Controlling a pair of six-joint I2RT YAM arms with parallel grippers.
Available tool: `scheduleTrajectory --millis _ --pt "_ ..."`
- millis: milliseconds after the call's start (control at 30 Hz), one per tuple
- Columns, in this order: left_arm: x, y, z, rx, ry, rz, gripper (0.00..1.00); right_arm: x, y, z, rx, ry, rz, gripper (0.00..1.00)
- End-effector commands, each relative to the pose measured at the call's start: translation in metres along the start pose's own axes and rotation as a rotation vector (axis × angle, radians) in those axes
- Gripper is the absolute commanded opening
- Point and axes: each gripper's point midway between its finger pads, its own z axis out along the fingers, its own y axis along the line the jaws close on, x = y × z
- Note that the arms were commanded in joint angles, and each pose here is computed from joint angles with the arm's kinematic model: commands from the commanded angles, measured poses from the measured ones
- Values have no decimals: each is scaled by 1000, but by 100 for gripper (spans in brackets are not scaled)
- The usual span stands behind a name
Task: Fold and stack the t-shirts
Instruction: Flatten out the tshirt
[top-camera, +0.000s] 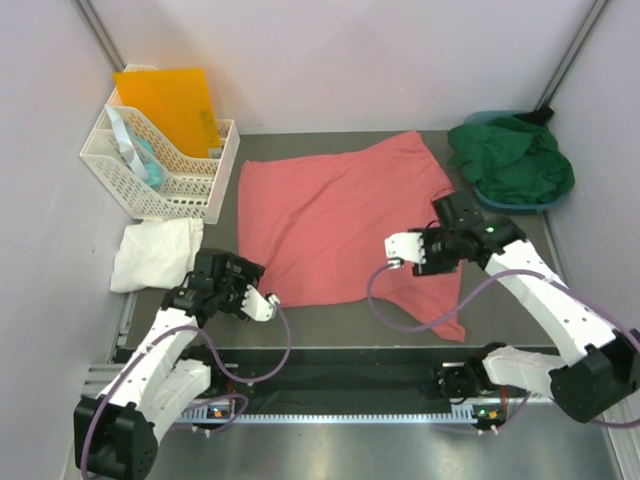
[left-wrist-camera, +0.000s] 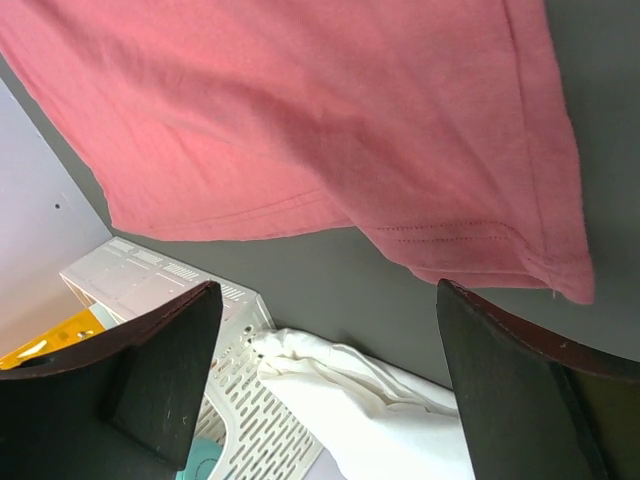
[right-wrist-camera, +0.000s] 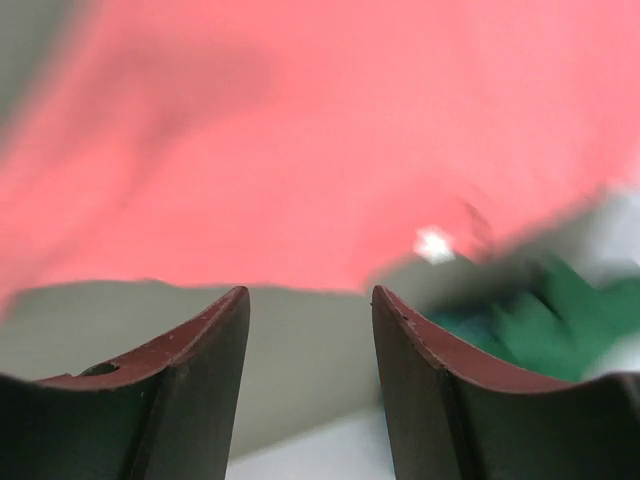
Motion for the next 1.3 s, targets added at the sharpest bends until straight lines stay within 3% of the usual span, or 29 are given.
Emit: scheduleTrajectory --millis 0,200,600,1067,1267 --pt "3 18 2 -66 4 -20 92 -19 77 25 -311 -36 88 51" --pt "5 21 1 -93 13 -26 91 -34 98 63 -297 -74 170 46" --pt "14 33 -4 -141 61 -38 91 -39 130 85 -315 -88 263 47" --pt "21 42 -9 -161 99 -68 90 -39 134 111 -331 -73 311 48" --pt "24 43 -10 -173 116 -72 89 -36 137 116 -339 -55 312 42"
